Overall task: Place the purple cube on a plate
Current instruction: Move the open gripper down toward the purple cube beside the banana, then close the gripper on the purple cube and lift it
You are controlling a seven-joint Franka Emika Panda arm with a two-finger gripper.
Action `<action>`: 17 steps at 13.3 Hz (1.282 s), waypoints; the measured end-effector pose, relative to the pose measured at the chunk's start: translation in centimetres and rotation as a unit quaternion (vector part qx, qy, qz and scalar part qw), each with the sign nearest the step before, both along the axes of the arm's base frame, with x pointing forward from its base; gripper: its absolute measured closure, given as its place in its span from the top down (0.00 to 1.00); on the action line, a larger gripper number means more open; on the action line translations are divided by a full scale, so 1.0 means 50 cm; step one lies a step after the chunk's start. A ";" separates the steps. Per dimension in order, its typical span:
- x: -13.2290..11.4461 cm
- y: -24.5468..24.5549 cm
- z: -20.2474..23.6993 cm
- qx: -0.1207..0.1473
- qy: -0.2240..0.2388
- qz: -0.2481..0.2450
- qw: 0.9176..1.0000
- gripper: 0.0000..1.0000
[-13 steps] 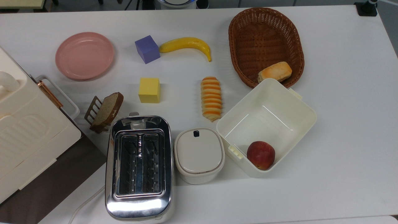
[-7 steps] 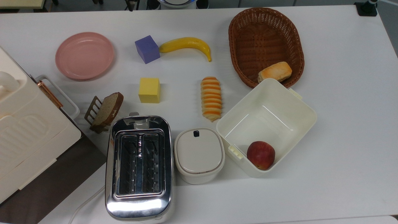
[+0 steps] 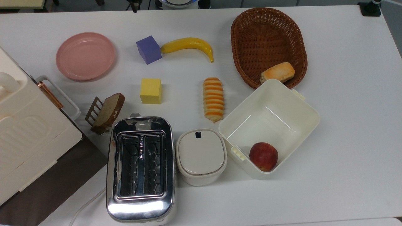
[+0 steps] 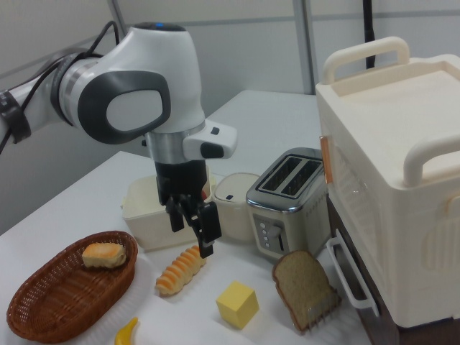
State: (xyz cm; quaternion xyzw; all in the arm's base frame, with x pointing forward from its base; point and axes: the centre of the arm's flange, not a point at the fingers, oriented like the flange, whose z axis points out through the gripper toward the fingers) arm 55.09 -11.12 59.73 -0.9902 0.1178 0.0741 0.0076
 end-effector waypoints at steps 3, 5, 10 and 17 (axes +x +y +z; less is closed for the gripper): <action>-0.014 0.051 -0.036 -0.003 -0.030 0.021 0.999 1.00; -0.050 0.083 -0.062 -0.005 -0.041 0.027 0.999 1.00; -0.123 0.144 -0.178 -0.019 -0.055 0.056 0.997 1.00; -0.176 0.131 -0.324 -0.060 0.005 0.218 0.974 1.00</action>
